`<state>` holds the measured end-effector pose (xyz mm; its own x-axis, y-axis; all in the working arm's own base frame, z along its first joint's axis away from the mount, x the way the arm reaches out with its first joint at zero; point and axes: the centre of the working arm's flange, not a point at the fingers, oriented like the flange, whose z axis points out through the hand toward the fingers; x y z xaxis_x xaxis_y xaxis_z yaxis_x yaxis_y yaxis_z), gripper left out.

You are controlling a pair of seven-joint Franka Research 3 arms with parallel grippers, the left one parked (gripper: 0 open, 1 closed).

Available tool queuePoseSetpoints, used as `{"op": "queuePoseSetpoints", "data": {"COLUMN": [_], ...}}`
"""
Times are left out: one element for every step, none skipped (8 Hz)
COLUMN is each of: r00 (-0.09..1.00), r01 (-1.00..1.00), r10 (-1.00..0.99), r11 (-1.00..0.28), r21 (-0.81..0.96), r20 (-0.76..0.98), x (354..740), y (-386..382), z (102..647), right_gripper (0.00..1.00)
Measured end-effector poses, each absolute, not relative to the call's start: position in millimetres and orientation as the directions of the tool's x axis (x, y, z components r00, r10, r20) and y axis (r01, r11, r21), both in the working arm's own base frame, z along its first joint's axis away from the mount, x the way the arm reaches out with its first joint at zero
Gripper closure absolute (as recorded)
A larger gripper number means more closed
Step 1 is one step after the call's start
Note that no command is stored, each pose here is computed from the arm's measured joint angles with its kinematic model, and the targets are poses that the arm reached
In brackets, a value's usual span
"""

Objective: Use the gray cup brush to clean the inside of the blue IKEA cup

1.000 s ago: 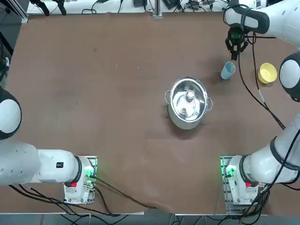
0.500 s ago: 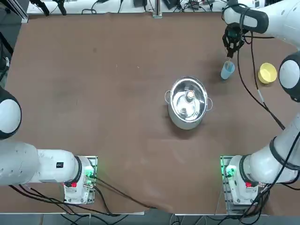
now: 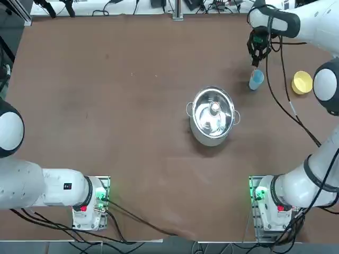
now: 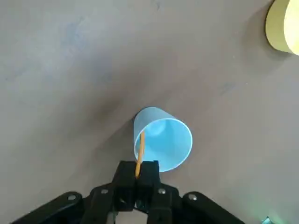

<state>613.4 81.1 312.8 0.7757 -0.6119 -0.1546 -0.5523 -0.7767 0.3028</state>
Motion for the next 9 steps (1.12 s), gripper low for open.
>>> {"op": "queuePoseSetpoints", "data": {"r00": [0.769, 0.763, 0.761, 0.764, 0.775, 0.788, 0.800, 0.806, 0.810], "r01": [-0.546, -0.541, -0.535, -0.522, -0.500, -0.479, -0.465, -0.462, -0.468], "r10": [-0.615, -0.619, -0.620, -0.615, -0.603, -0.589, -0.577, -0.572, -0.569], "r11": [-0.773, -0.769, -0.766, -0.766, -0.768, -0.769, -0.769, -0.770, -0.772], "r21": [0.323, 0.341, 0.355, 0.374, 0.399, 0.424, 0.438, 0.439, 0.430], "r20": [-0.173, -0.184, -0.190, -0.193, -0.189, -0.178, -0.164, -0.154, -0.142], "x": [610, 607, 606, 604, 603, 603, 604, 606, 611], "y": [80, 77, 74, 70, 65, 62, 60, 60, 61], "z": [311, 311, 310, 310, 310, 310, 312, 315, 321], "right_gripper": [0.96, 0.96, 0.96, 0.96, 0.96, 0.96, 0.96, 0.96, 0.96]}}
